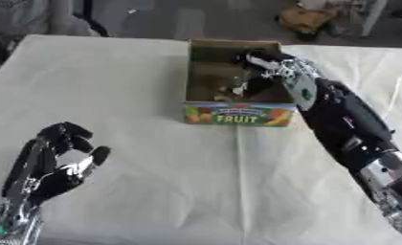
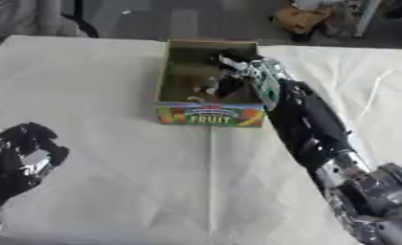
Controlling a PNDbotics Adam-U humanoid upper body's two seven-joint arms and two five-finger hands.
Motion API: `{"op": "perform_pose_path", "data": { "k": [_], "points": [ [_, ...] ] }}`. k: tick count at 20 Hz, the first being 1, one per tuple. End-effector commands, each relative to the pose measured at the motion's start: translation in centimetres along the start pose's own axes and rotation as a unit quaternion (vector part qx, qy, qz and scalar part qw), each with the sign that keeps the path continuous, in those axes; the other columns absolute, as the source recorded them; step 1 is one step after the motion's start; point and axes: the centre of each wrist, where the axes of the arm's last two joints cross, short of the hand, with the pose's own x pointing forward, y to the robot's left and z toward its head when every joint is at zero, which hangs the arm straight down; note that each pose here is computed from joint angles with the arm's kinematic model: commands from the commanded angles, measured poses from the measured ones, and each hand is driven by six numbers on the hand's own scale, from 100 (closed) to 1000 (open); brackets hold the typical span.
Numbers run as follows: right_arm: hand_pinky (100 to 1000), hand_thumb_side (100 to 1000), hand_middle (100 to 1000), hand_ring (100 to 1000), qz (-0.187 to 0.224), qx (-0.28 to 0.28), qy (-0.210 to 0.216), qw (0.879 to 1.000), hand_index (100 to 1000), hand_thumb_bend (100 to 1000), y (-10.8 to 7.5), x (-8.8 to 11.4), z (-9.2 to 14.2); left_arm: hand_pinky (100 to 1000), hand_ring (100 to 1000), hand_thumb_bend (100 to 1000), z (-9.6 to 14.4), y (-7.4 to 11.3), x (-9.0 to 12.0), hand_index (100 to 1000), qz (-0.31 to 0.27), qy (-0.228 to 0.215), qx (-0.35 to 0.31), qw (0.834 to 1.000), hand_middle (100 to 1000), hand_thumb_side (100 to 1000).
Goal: Pick up objects on the table and place them in the box.
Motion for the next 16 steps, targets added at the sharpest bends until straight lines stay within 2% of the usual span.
{"op": "perform_pose_path", "data": {
  "k": [1, 5, 9, 13, 16],
  "points": [
    [792, 453, 826, 810, 0.007, 0.003, -0.012, 1.0, 903, 301, -1.1, -0.1, 0.2, 551, 497, 648, -0.3, 0.2, 0.5, 580, -0.002, -0.01, -0.001, 1.0, 532, 368],
    [785, 450, 818, 798, -0.025, -0.006, -0.033, 0.999, 898, 259, -2.0, -0.5, 0.7, 551, 497, 648, -0.2, 0.4, 0.4, 581, -0.004, -0.009, 0.002, 1.0, 532, 368],
    [782, 391, 800, 793, -0.027, -0.04, -0.054, 0.997, 881, 217, -4.7, -0.5, 1.9, 551, 497, 648, -0.2, 0.5, 0.4, 581, -0.006, -0.008, 0.005, 1.0, 532, 368],
    [775, 284, 779, 780, -0.014, -0.089, -0.08, 0.993, 853, 144, -7.6, -0.4, 4.2, 551, 497, 649, 0.0, 0.8, 0.3, 580, -0.01, -0.004, 0.01, 1.0, 531, 368],
    [762, 236, 761, 762, -0.016, -0.132, -0.092, 0.987, 834, 100, -9.0, -0.9, 6.5, 551, 496, 649, 0.1, 1.0, 0.2, 580, -0.012, -0.002, 0.015, 1.0, 531, 368]
  ]
}}
